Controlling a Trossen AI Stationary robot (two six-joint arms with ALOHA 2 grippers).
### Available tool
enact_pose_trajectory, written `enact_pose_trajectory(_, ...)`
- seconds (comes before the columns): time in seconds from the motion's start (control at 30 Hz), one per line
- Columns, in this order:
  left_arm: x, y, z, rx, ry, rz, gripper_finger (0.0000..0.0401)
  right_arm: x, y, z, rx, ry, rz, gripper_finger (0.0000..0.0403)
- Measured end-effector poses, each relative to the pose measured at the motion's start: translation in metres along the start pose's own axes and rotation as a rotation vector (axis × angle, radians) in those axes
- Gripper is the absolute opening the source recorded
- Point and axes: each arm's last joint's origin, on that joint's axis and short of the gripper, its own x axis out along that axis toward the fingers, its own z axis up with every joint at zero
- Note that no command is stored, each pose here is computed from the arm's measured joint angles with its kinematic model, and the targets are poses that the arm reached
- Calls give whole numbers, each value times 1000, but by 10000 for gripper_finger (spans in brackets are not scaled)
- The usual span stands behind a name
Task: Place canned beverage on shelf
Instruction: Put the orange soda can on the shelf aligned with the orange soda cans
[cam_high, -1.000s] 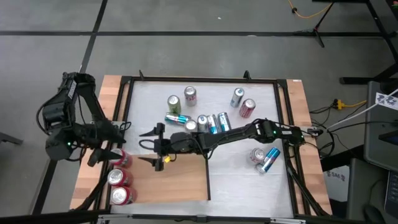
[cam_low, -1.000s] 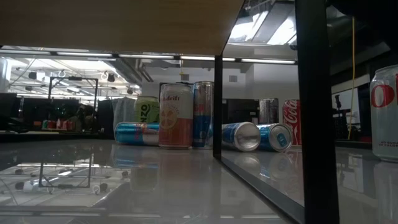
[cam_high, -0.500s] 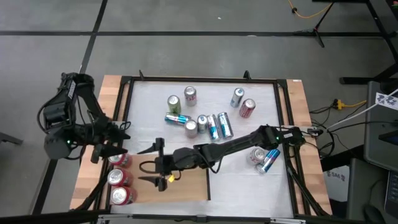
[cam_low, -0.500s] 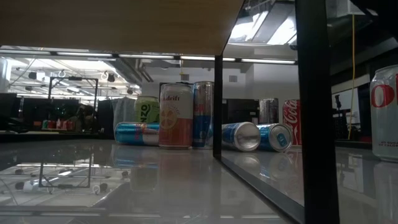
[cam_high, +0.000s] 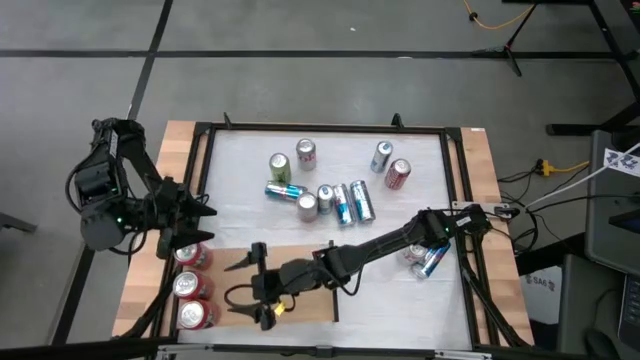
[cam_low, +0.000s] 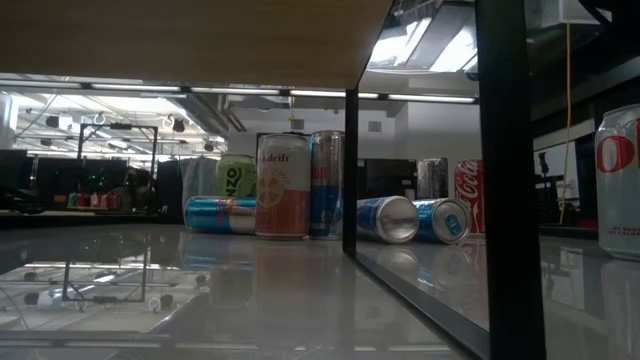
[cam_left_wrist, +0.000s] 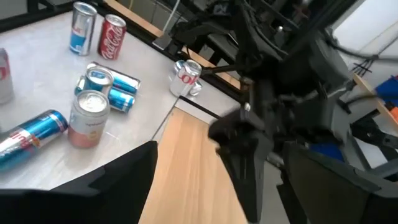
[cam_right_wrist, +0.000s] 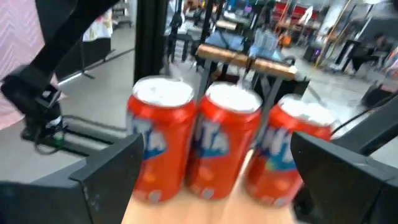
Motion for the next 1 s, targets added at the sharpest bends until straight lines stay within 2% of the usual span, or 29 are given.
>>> enact_pose_trajectory(0.27, 4, 2, 3, -20, -25, 34, 341, 12, 13, -20, 26, -38, -17, 395)
enact_pose_trajectory(0.63, 9, 5, 8, -40, -66, 80, 341, 29, 24, -54, 135, -65, -11, 395)
enact_pose_trajectory(0.9, 12, 6, 11, -59, -86, 98, 341, 31, 25, -60, 149, -55, -12, 395)
enact_pose_trajectory(1.0, 14, -1, 15, -95, -95, 50, 341, 31, 25, -61, 132, -37, -11, 395)
